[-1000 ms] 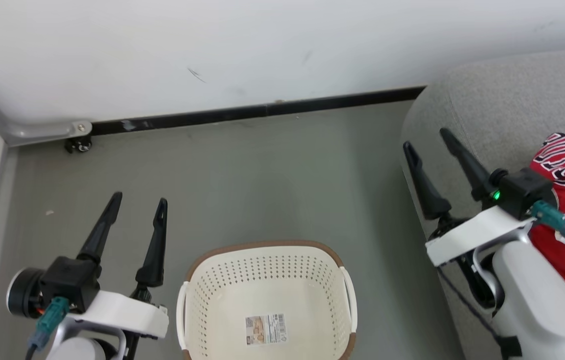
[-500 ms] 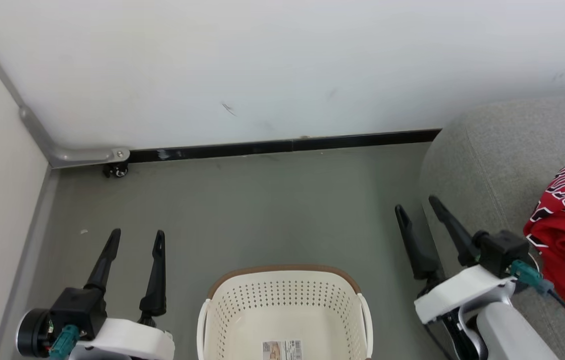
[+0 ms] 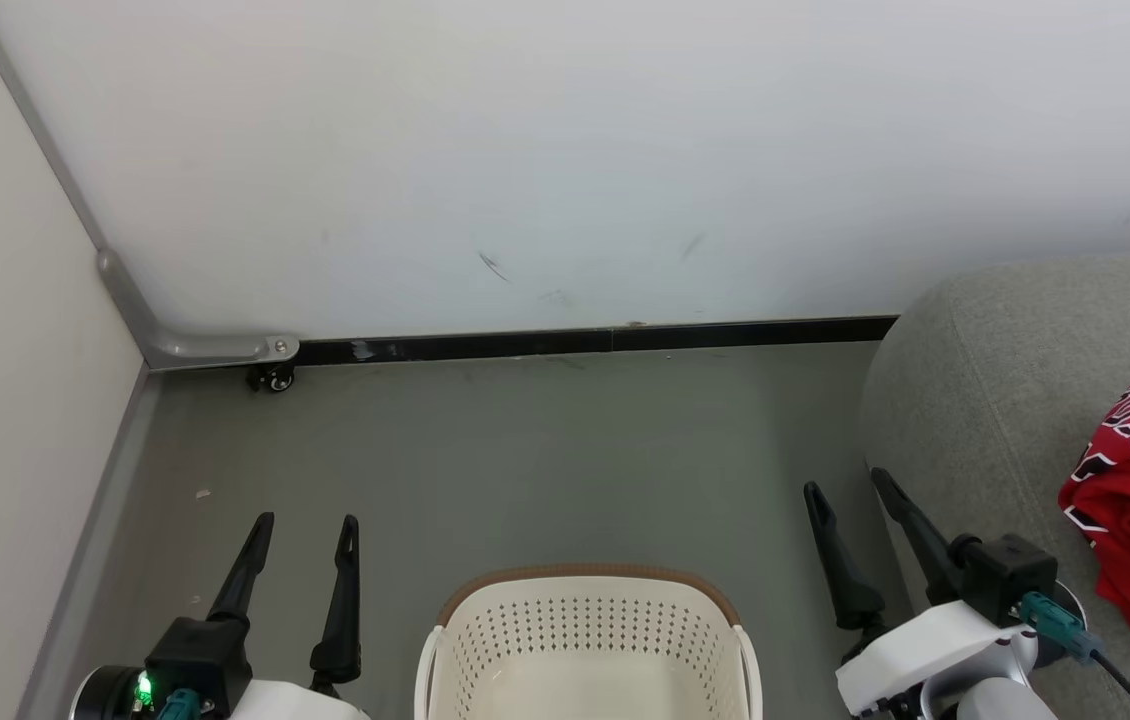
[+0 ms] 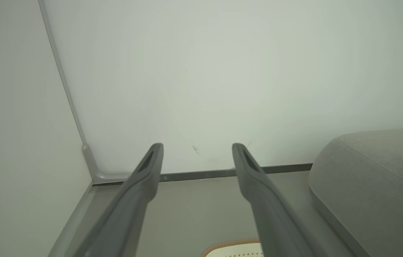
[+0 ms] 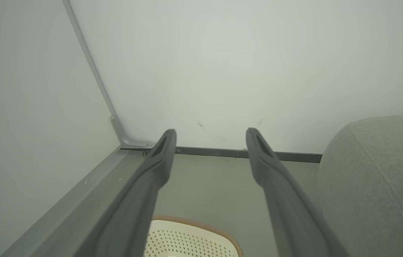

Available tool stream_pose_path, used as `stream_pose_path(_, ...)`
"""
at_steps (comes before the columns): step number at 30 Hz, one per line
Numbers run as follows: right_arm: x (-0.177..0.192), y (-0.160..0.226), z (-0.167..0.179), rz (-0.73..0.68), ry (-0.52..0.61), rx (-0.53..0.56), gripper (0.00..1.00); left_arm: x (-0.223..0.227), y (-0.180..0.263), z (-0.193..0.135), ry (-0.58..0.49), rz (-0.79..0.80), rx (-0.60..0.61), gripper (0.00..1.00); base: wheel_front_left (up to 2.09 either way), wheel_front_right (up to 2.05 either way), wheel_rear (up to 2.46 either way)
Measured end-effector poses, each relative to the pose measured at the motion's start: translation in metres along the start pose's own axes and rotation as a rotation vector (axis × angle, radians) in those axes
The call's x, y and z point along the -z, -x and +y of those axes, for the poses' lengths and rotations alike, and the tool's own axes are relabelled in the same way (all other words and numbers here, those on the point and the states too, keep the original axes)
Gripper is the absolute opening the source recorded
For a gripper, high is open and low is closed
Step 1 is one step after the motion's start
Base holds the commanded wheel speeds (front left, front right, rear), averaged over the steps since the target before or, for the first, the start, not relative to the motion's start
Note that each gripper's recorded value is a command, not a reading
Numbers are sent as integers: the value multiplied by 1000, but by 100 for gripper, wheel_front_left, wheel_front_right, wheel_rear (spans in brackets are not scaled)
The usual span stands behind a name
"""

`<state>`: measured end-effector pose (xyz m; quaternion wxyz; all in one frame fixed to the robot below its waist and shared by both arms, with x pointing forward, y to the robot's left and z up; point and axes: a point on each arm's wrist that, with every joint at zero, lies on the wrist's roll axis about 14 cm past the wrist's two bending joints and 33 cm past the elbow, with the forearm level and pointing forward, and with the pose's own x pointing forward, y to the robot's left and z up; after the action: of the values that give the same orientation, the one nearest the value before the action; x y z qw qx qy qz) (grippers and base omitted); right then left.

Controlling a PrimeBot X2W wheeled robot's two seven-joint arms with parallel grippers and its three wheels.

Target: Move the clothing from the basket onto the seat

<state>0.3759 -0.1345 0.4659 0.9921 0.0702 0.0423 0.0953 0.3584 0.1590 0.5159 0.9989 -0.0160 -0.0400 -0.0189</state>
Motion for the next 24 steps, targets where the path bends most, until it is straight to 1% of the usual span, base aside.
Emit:
stream_pose_path(8, -4, 3, 2, 8, 29, -1, 100, -3, 4, -2, 8, -9, -2, 100, 0, 0, 0)
stream_pose_path(17, 4, 8, 2, 46, 31, 6, 100, 4, 6, 0, 5, 11, -15, 100, 0, 0, 0)
stream_pose_path(24, 5, 13, -10, 62, 39, 42, 100, 7, 5, 5, -8, 21, -34, 100, 0, 0, 0)
